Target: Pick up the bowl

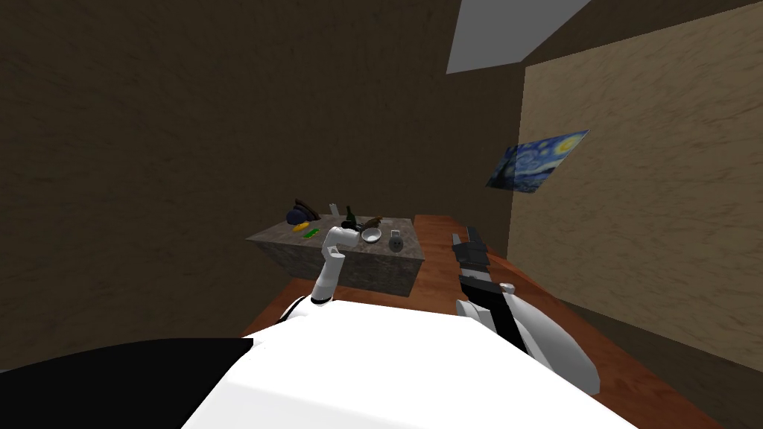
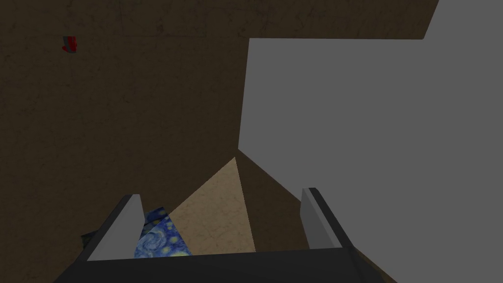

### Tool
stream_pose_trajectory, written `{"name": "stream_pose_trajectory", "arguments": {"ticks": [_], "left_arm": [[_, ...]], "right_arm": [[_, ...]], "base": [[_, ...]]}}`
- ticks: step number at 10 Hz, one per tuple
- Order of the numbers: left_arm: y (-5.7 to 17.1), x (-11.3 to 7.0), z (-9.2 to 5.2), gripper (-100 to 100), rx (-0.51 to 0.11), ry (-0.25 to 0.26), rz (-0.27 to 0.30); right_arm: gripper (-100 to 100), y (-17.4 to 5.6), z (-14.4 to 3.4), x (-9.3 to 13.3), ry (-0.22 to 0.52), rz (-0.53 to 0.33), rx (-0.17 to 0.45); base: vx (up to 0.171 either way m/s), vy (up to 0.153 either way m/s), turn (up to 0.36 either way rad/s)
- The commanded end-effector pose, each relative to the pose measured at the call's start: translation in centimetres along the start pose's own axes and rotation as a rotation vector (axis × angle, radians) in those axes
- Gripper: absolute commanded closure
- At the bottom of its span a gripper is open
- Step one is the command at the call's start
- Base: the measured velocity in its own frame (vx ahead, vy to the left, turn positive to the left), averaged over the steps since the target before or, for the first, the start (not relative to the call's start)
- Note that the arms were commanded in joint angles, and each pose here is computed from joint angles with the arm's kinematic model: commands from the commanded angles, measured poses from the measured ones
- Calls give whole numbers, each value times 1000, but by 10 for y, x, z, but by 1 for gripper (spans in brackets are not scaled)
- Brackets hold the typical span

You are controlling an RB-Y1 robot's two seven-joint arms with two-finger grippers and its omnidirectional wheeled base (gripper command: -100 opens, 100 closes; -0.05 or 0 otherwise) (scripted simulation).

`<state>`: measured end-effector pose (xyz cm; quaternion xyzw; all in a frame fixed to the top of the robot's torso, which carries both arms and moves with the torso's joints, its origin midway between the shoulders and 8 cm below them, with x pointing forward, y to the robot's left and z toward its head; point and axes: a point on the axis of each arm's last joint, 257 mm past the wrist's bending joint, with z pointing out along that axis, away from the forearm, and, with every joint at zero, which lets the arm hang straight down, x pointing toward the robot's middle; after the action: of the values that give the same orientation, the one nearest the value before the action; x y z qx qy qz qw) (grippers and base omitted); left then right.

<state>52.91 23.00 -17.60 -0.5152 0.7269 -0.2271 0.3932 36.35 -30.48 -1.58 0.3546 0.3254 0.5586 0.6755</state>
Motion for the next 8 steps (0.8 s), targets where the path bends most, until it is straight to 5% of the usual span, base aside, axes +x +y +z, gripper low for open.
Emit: {"name": "stream_pose_trajectory", "arguments": {"ticks": [1, 8], "left_arm": [[5, 4, 0, -100, -39, 13, 11], [44, 20, -4, -100, -215, 65, 35]], "right_arm": [[0, 0, 0, 0, 0, 0, 0], [0, 0, 0, 0, 0, 0, 0]], "base": [[70, -3, -29], [53, -2, -19]]}}
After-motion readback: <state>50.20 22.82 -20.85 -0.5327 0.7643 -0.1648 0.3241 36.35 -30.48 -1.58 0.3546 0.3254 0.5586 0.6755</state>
